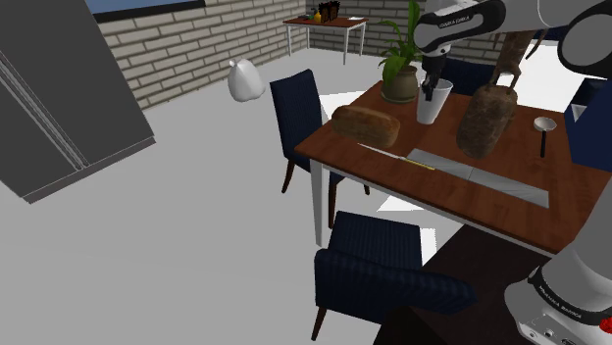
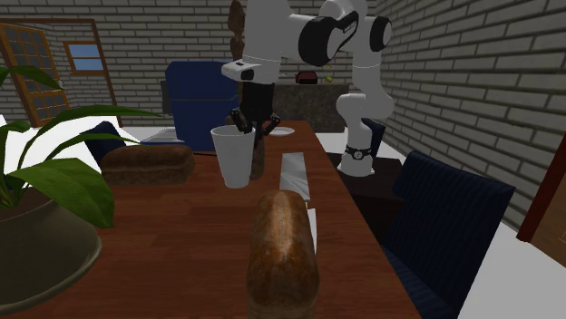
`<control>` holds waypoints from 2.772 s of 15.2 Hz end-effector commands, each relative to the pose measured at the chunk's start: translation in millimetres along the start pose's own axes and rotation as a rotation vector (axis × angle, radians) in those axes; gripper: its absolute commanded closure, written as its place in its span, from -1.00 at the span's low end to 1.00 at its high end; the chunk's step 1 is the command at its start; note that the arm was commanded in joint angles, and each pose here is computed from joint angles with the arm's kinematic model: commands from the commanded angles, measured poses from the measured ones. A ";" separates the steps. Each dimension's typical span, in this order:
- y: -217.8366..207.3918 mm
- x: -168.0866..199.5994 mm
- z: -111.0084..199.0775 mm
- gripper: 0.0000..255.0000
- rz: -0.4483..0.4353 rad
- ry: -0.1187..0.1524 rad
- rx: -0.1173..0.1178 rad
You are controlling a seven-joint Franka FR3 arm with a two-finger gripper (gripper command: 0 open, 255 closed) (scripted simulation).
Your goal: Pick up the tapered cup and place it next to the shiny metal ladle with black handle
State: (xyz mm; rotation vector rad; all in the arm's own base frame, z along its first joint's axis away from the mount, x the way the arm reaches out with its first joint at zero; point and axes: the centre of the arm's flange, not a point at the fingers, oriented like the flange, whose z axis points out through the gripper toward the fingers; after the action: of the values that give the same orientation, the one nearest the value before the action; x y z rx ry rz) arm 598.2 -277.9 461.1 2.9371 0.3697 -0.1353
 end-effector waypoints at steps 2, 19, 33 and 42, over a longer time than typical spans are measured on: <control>2.7 -1.5 -16.3 1.00 0.000 0.000 0.000; 17.4 -11.5 -104.3 1.00 0.000 0.000 0.000; 55.1 -100.8 -123.5 1.00 0.000 0.000 0.000; 96.4 -210.6 -104.6 1.00 0.000 0.000 0.000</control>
State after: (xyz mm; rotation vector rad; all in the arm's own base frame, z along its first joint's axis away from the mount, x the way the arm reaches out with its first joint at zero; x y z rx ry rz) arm 435.9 -392.1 603.2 2.9369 0.3681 -0.1354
